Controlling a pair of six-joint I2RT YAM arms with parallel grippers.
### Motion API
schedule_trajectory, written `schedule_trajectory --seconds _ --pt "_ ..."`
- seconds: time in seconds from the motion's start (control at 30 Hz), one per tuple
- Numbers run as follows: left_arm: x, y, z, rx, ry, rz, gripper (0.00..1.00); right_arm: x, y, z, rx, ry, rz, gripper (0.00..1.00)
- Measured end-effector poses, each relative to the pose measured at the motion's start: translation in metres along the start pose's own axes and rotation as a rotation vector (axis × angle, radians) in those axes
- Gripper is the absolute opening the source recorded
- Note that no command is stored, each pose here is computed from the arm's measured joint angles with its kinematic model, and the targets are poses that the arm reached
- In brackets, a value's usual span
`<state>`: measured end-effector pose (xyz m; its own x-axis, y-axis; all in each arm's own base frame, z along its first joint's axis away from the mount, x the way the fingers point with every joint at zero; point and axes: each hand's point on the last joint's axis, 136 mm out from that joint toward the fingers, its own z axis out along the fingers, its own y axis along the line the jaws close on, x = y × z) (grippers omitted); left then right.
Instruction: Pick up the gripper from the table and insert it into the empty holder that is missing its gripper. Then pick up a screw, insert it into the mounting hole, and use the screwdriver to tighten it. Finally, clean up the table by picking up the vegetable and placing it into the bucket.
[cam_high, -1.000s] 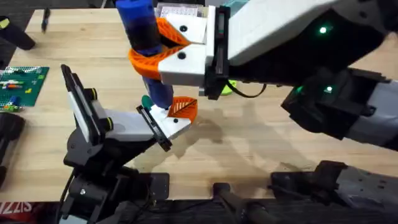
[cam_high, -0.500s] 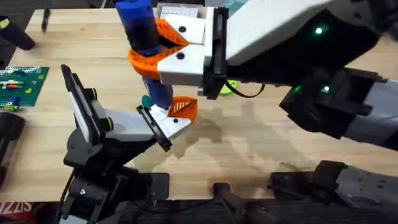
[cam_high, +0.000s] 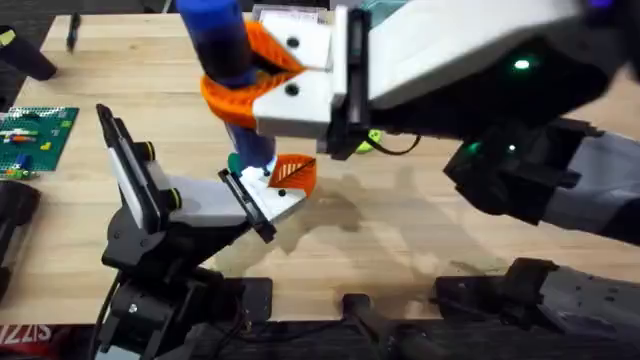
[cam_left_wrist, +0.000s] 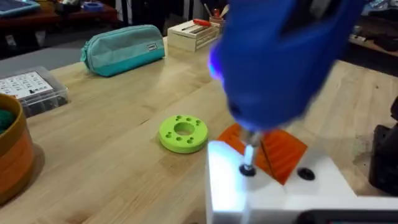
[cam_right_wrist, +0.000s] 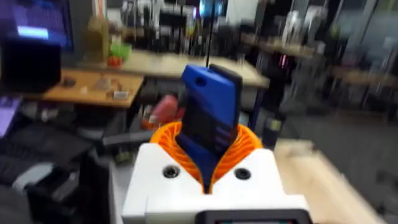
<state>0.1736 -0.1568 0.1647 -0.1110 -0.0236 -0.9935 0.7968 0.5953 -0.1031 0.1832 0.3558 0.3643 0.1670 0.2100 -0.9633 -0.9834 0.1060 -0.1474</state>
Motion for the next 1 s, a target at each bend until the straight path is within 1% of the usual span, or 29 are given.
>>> schedule_trajectory --seconds 0.2,0.23,0.3,0.43,0.57,0.6,0.73,0.83,1.0 --pt "0.0 -0.001 0.0 0.003 0.001 0.0 0.017 -0.053 0.006 -0.009 0.004 -0.164 -0.123 0.04" --pt "0.0 -0.001 0.0 0.003 0.001 0.0 0.017 -0.058 0.007 -0.01 0.004 -0.183 -0.137 0.04" --pt "0.0 -0.001 0.0 0.004 0.001 0.0 0.017 -0.062 0.008 -0.012 0.003 -0.191 -0.143 0.04" --pt "0.0 -0.001 0.0 0.004 0.001 0.0 0.017 -0.05 0.004 -0.011 0.011 -0.145 -0.112 0.04" --pt "0.0 -0.001 0.0 0.004 0.001 0.0 0.017 -0.043 -0.003 -0.012 0.03 -0.116 -0.111 0.04" --pt "0.0 -0.001 0.0 0.004 0.001 0.0 0.017 -0.038 -0.006 -0.013 0.037 -0.095 -0.11 0.04" --pt "0.0 -0.001 0.0 0.004 0.001 0.0 0.017 -0.016 -0.028 -0.021 0.091 -0.004 -0.124 0.04" --pt "0.0 -0.001 0.0 0.004 0.001 0.0 0.017 -0.005 -0.047 -0.032 0.146 0.048 -0.144 0.04" --pt "0.0 -0.001 0.0 0.004 0.001 0.0 0.017 0.017 -0.074 -0.051 0.222 0.147 -0.127 0.04"
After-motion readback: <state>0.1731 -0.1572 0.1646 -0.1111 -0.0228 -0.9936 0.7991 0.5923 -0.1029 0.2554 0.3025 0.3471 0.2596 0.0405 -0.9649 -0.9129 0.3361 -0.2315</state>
